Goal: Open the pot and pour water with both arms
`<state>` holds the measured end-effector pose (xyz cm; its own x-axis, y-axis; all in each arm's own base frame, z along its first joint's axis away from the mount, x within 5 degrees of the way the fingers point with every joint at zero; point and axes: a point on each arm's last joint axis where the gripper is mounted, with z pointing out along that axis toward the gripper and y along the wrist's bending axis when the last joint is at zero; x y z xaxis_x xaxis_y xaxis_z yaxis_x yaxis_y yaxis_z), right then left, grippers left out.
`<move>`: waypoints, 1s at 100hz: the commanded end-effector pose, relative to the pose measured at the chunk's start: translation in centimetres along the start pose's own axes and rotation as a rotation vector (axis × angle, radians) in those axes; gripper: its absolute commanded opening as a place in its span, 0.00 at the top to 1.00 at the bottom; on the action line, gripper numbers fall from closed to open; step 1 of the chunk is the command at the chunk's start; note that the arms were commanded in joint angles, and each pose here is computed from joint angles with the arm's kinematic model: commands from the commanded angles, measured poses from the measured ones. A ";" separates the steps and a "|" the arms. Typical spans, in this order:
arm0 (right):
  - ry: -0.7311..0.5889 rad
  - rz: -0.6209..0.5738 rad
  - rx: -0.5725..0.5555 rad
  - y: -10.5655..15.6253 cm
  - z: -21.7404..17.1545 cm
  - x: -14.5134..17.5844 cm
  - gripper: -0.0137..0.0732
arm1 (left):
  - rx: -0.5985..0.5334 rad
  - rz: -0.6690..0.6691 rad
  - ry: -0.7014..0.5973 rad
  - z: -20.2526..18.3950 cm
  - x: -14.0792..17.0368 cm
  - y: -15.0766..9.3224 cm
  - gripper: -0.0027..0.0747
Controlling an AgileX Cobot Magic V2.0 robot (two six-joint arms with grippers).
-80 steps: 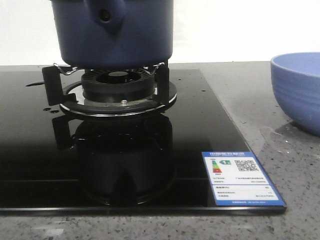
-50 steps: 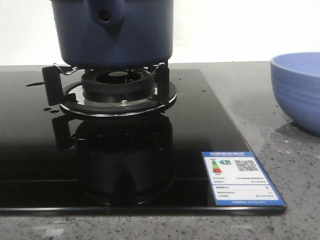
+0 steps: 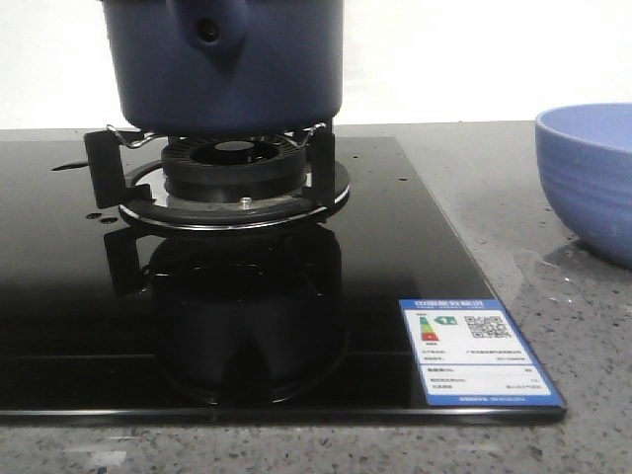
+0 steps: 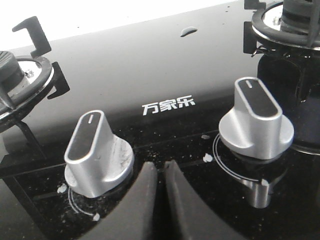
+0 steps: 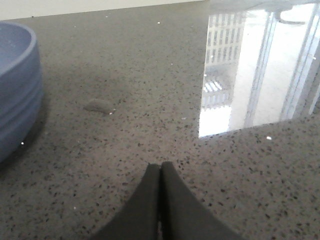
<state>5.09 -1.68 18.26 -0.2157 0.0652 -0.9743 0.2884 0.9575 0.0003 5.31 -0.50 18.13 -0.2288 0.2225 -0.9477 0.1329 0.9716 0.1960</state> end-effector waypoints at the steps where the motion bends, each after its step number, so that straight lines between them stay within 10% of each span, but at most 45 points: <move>1: -0.092 -0.030 0.001 0.0 0.1 -0.1 0.91 | -0.015 -0.005 -0.038 0.1 0.4 0.0 0.99; 30: -0.381 0.330 -0.081 0.2 -0.5 -2.7 0.91 | -0.005 -0.088 -0.101 0.1 -0.1 -0.1 0.99; 71: -0.394 0.413 -0.096 0.1 -0.8 -3.4 0.91 | 0.011 -1.116 -0.443 -0.7 -2.5 1.7 0.99; 100: -0.278 0.419 -0.157 0.8 -2.3 -7.3 0.91 | 0.138 -1.014 -0.394 -1.5 -5.0 0.9 0.99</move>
<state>4.97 -0.84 23.10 0.1242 0.4068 -0.9050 0.1687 0.8901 0.4233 5.53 -0.16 21.61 0.0311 -0.7981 -0.6017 0.1111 0.6010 -0.7915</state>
